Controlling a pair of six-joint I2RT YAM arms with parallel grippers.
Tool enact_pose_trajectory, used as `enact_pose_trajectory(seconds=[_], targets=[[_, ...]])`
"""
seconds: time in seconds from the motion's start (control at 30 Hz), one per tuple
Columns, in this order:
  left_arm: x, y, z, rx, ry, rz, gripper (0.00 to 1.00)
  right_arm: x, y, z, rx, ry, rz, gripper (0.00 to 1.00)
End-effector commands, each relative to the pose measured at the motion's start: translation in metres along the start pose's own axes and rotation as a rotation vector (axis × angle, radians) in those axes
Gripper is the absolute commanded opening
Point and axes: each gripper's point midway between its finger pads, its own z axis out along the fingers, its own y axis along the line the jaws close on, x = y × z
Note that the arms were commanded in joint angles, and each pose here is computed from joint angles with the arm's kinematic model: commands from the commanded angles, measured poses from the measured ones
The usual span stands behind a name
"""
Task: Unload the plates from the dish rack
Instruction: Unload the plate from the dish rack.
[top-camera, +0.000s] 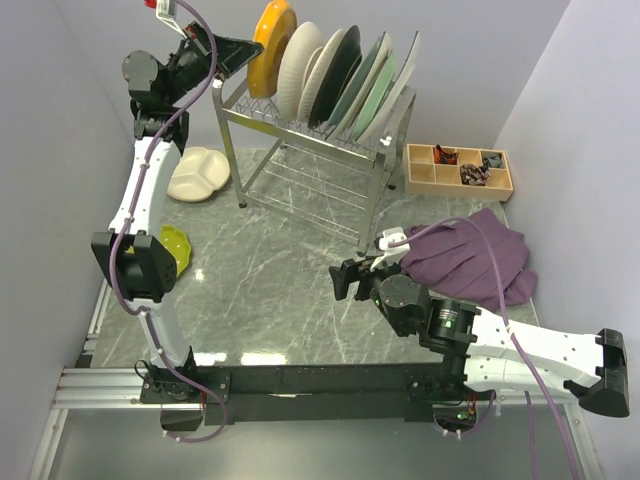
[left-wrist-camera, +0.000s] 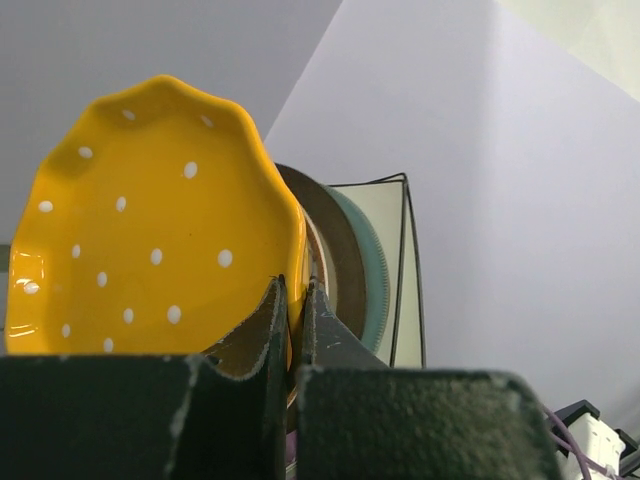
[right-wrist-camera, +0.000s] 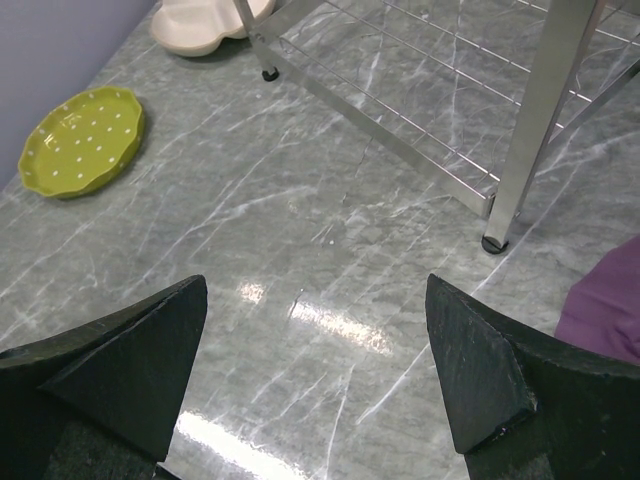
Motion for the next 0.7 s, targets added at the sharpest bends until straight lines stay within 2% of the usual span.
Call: enact_pose_trajectory(seconds=[0.0,0.23,0.67], targets=[[-0.049,-0.085,-0.007,0.083,-0.144,0.263,0.01,-0.025,0.005,-0.004,0.000,-0.055,0.032,0.95],[-0.050,-0.092,-0.015,0.016,-0.133,0.356,0.01,-0.026,0.006,-0.005,-0.004,-0.060,0.033,0.95],[-0.055,-0.111,-0.024,-0.013,-0.148,0.400,0.01,-0.026,0.005,-0.005,0.010,-0.062,0.024,0.95]])
